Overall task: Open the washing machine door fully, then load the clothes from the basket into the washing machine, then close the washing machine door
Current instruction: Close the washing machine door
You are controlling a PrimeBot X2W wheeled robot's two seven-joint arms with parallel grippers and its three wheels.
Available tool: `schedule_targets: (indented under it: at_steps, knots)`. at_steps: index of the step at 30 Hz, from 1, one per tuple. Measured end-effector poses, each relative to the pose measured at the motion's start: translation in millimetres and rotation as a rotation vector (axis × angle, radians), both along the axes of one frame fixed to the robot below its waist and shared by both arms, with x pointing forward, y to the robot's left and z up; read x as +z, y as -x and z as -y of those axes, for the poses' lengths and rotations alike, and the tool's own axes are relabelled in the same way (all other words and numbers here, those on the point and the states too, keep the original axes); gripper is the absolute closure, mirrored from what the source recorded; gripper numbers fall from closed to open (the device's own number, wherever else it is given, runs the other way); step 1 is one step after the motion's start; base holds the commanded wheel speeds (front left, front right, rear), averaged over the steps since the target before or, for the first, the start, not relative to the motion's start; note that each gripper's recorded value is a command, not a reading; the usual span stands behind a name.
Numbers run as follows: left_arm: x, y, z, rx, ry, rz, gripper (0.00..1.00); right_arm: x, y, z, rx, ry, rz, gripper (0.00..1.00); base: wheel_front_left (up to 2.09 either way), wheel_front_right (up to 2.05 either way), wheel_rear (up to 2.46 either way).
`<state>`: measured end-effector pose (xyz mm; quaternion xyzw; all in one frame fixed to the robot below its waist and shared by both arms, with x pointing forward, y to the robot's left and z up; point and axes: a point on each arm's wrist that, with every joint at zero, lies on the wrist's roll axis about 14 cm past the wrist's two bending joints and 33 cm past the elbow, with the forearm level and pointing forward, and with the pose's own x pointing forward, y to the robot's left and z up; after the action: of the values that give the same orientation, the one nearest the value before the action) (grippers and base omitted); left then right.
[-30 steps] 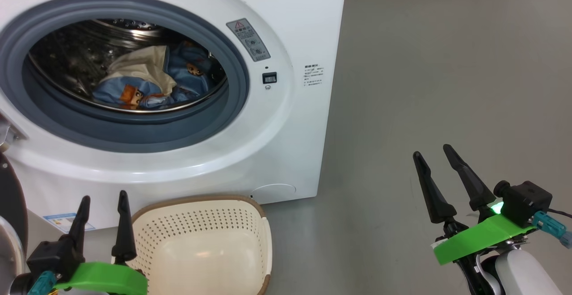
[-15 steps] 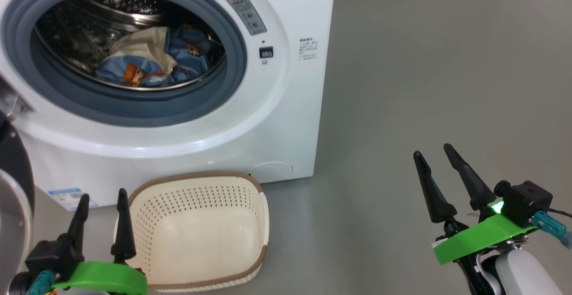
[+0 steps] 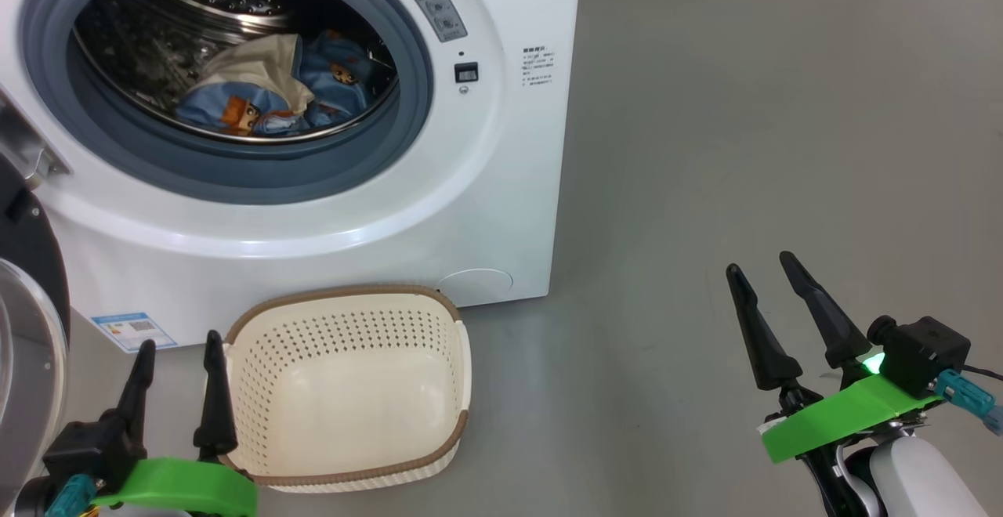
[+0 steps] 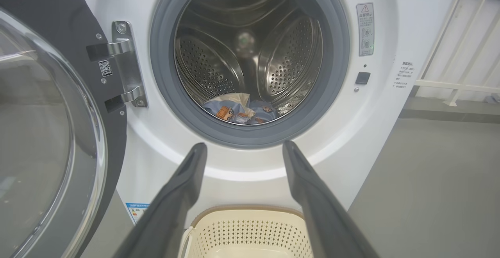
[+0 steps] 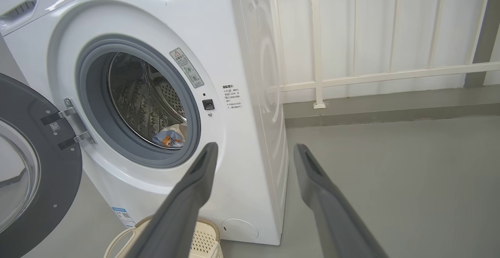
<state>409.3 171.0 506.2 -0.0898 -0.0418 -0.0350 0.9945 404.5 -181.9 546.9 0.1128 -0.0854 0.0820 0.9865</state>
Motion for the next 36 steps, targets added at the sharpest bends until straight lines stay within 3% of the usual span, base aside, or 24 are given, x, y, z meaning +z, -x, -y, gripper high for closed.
schedule_targets:
  at_steps: [22, 36]
  knots:
    - [4.4, 4.6, -7.0, 0.02, -0.001, 0.011, 0.0, 2.7, -1.7, -6.9, 0.019, -0.002, 0.008, 0.0, 0.0, 0.0, 0.0]
    - [10.7, 27.3, -41.1, 0.118, -0.023, 0.024, 0.0, 5.7, -14.1, -48.6, 0.134, -0.006, 0.017, 0.0, 0.0, 0.0, 0.0]
